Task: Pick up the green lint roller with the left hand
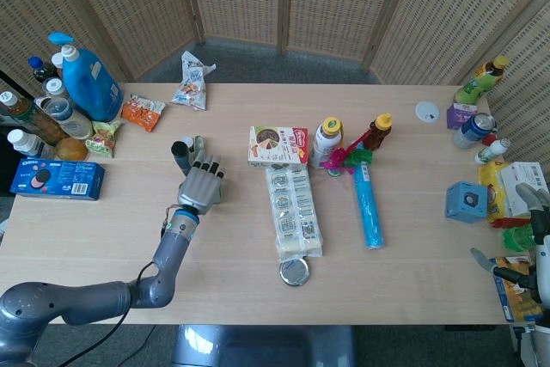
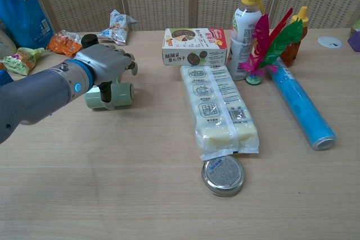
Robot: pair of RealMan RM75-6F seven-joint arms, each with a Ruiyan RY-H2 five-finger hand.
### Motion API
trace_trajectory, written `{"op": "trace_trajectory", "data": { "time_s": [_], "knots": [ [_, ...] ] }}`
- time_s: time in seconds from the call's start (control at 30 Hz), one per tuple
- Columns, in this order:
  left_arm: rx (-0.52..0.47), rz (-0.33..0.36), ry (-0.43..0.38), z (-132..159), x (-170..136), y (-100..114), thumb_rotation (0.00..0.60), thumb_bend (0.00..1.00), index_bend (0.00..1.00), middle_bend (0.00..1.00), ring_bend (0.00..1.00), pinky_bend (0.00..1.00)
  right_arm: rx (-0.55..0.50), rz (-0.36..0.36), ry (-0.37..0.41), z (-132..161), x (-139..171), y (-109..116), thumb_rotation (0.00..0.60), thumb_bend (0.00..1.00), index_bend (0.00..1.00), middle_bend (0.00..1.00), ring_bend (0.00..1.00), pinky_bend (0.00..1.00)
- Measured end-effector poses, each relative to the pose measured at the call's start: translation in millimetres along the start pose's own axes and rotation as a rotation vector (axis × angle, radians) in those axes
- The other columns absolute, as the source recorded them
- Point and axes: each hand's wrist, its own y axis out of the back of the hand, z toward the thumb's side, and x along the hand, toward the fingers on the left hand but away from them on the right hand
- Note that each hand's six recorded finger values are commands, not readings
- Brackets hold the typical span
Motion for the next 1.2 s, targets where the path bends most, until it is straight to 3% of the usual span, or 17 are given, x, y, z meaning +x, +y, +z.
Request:
{"op": "trace_trajectory", "data": {
  "time_s": [0.1,0.2,0.3,0.4,0.8,1.2],
  "knots": [
    [0.01,0.001,0.003,2,1,-1,0.6,0.0,0.23,0.0,0.0,0.05,-0.004,0.001,-0.001,0,0,0,0.6,0.0,0.0,0.11,0.0,0.0],
    [0.019,0.002,0.007,3,3,-3,0.6,0.0,0.28,0.0,0.02,0.21,-0.007,0.0,-0.001,-1,0,1,0.6,0.0,0.0,0.11,0.0,0.0],
    [0.03,0.005,0.012,4,4,-4,0.6,0.0,0.35,0.02,0.17,0.36,-0.009,0.0,-0.001,-1,0,1,0.6,0.0,0.0,0.11,0.0,0.0],
    [0.044,0.008,0.014,6,4,-6,0.6,0.0,0.44,0.12,0.29,0.45,-0.009,-0.001,0.0,-1,-1,1,0.6,0.0,0.0,0.11,0.0,0.0],
    [0.056,0.059,-0.002,15,3,1,0.6,0.0,0.66,0.44,0.56,0.68,-0.012,-0.009,-0.003,-2,-1,4,0.6,0.0,0.0,0.11,0.0,0.0],
    [0.003,0.158,-0.041,17,-16,40,0.6,0.0,0.66,0.45,0.58,0.7,-0.015,-0.011,0.003,-1,1,5,0.6,0.0,0.0,0.11,0.0,0.0]
  ]
}}
